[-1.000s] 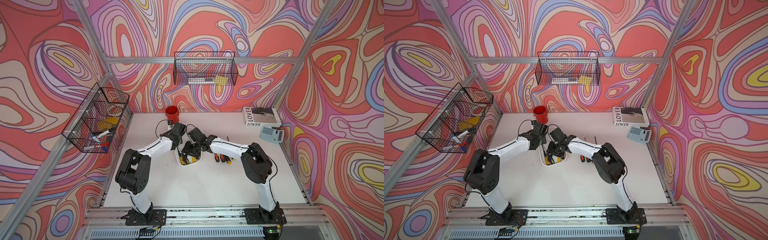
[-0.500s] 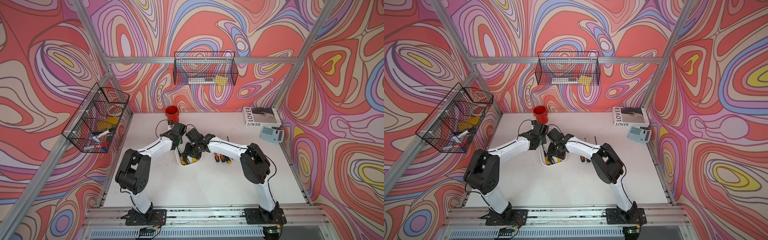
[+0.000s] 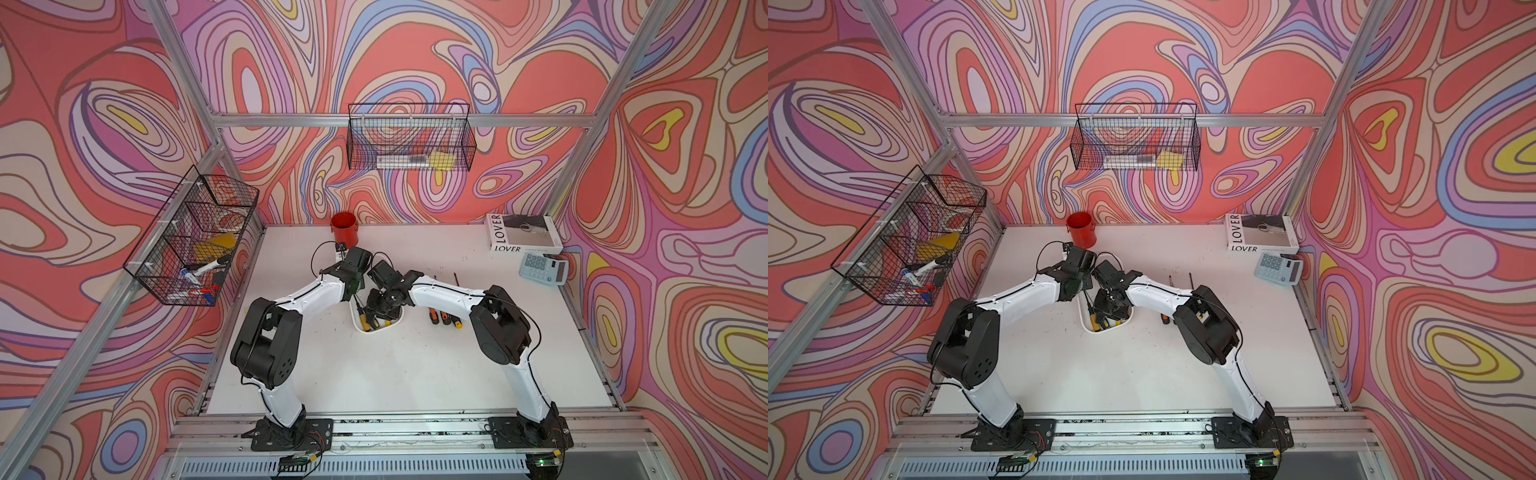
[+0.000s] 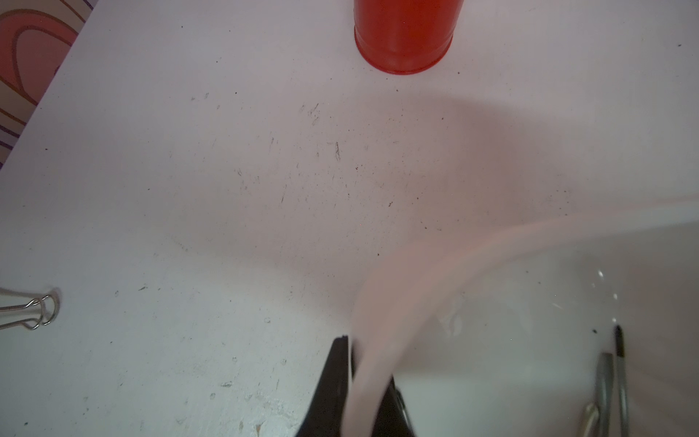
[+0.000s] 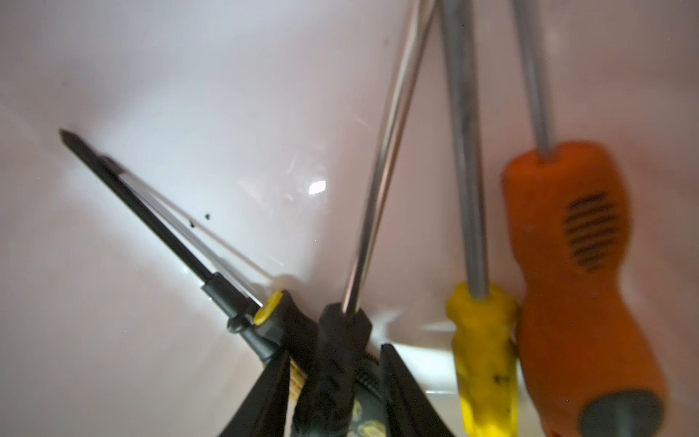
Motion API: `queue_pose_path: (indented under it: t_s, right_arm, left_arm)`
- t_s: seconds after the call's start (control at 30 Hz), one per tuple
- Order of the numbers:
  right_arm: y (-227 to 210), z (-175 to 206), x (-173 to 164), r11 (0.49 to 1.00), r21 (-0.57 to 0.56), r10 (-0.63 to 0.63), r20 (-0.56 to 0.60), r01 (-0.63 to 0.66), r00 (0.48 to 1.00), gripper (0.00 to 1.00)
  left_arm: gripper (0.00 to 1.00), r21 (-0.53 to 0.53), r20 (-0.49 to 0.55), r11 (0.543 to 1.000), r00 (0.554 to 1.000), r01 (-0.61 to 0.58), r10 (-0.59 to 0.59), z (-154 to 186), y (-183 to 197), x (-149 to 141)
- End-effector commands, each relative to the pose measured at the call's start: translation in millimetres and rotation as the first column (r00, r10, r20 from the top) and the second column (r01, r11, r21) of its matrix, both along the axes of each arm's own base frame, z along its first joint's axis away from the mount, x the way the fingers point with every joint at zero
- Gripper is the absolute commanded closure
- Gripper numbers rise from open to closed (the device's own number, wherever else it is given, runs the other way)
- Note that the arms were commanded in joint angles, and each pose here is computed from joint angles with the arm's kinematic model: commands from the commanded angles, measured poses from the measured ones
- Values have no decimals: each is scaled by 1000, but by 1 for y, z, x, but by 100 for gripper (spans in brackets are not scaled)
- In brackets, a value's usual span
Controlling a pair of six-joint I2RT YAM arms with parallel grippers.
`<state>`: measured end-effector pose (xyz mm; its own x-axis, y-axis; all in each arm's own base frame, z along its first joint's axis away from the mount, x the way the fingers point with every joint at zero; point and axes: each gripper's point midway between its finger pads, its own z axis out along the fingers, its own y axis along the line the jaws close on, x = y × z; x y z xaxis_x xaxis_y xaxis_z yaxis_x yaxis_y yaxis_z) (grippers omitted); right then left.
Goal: Take out the screwdriver from the storage box
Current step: Pick up the screwdriver from the storage box.
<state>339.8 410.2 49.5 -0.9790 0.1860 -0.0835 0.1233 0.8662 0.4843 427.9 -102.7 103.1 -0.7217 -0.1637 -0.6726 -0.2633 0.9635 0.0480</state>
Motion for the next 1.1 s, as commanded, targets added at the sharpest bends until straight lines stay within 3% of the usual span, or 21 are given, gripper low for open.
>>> queue_pose_path:
  t_s: [0.0, 0.5, 1.07]
  right_arm:
    - [-6, -19, 0, 998, -68, -1, -3, 1, 1000, 64]
    - [-16, -5, 3, 995, -100, 27, 58, -21, 998, 100]
    - [-14, 51, 18, 995, -60, 90, 255, -77, 963, 100]
  left_arm:
    - [100, 31, -1, 1000, 1000, 6, -6, 1, 2, -3]
    - [100, 43, -1, 999, 1000, 6, -6, 2, 4, -5]
    - [100, 50, -4, 999, 1000, 6, -6, 2, 4, -3]
